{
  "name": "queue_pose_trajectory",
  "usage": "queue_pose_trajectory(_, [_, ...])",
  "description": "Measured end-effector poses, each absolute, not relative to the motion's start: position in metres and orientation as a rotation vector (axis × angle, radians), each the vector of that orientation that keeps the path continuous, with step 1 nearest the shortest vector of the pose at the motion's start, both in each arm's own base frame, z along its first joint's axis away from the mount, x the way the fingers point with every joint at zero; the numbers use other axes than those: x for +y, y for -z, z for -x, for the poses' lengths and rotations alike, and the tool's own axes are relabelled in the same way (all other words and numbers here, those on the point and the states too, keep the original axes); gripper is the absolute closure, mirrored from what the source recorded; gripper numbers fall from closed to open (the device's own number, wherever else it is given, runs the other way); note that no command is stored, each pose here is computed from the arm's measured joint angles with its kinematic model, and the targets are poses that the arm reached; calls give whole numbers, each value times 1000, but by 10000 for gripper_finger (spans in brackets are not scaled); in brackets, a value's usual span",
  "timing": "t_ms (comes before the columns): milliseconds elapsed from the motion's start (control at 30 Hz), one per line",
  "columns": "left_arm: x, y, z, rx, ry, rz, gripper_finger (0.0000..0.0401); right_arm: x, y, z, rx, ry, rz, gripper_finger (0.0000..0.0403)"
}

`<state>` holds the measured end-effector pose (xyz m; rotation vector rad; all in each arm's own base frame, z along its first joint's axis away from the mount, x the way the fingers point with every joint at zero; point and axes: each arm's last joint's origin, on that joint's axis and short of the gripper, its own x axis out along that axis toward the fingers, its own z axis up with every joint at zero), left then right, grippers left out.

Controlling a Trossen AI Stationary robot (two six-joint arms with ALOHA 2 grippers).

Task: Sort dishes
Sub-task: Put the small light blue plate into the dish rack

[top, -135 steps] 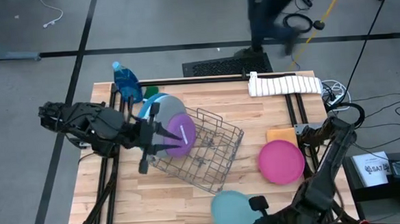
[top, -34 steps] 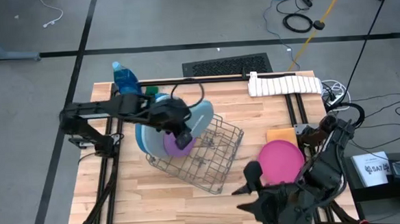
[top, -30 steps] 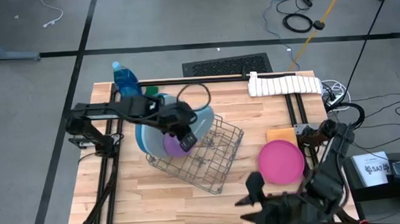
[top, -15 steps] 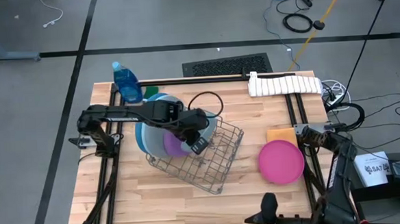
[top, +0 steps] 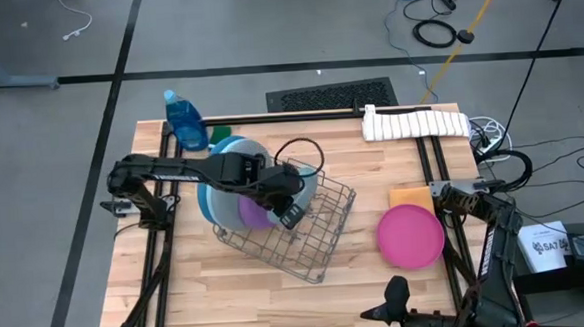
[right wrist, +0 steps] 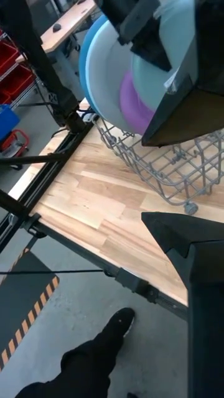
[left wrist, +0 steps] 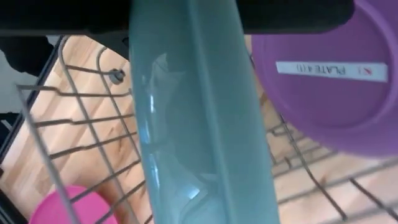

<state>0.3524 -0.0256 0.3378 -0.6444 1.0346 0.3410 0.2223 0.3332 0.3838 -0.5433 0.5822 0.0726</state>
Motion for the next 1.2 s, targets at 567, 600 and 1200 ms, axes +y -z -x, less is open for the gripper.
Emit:
queue_pose_trajectory(567, [-26,-301,-325,949,-380,847,370,334,-384,-221,579,-76,547,227])
queue_pose_trajectory(600, [-27,-299,-326,946,-381,851,370,334,-384,-221,579,-75,547,227])
queue_pose_trajectory(1200, [-25,-295,-321,987,-443,826,370,334,-384,-221,579,-75,545,227])
